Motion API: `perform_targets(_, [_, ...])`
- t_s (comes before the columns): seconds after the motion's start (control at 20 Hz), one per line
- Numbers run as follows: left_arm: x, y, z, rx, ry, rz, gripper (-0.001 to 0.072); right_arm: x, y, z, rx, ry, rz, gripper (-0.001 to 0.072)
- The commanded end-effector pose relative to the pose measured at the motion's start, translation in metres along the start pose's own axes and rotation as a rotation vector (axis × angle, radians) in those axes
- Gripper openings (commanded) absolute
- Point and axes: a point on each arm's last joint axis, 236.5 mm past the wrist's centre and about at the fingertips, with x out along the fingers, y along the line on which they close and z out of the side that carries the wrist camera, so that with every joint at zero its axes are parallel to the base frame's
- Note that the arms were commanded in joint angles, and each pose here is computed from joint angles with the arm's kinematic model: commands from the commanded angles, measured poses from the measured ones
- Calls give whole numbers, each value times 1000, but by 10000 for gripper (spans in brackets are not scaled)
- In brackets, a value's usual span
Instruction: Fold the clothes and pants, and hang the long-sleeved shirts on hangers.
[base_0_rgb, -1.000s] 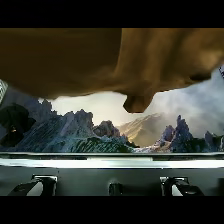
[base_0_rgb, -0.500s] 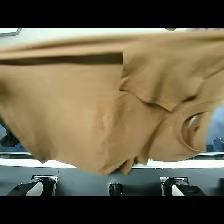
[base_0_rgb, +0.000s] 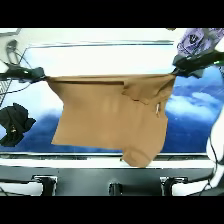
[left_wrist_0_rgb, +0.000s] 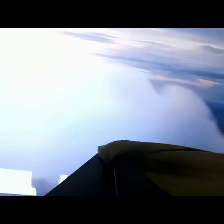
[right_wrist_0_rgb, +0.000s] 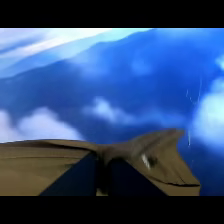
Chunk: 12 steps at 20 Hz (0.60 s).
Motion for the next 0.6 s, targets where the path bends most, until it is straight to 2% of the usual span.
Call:
perform_targets(0.0, [74,11,7,-6,-22,8,14,91,-21,15,38,7,6,31])
perform_targets(0.2, [96,14,18,-6,-36,8,15,108,-24,32,48,-56,16,31])
perform_targets(0.55, [99,14,-51,-4,246,-2,15,108,-40,-22,40,173,-53,31])
